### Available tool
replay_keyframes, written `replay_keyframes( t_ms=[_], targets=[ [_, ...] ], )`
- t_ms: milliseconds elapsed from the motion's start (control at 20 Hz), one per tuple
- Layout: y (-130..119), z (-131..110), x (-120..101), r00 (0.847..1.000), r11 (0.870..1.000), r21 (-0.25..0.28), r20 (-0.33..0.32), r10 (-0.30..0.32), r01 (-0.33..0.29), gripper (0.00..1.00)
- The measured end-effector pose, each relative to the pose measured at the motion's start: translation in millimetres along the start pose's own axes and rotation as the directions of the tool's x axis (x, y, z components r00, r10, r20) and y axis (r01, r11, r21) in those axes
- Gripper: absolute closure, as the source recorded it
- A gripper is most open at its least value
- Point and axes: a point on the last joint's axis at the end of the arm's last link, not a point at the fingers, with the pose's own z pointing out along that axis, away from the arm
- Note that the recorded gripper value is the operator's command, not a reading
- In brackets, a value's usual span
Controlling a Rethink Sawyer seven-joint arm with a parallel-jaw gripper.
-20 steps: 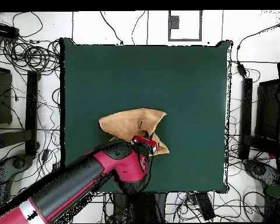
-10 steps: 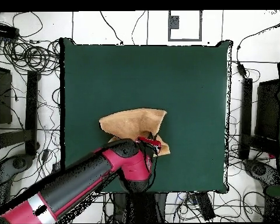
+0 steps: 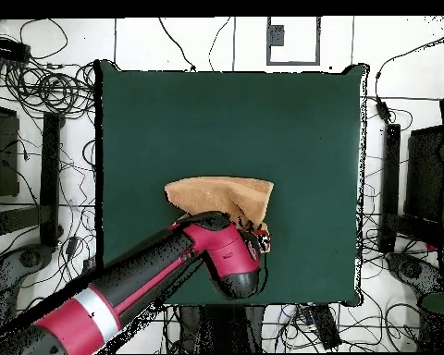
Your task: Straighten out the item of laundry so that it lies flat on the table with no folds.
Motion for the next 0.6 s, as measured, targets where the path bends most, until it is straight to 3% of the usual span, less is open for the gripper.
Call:
replay_keyframes(
  t_ms=[250, 600],
  targets=[
    [1.8, 6.9, 4.3, 0.998, 0.998, -0.03, -0.041, 0.047, -0.048, 1.0],
    [6.0, 7.1, 1.5, 0.99, 0.99, -0.02, -0.038, 0.138, -0.139, 1.0]
  ],
)
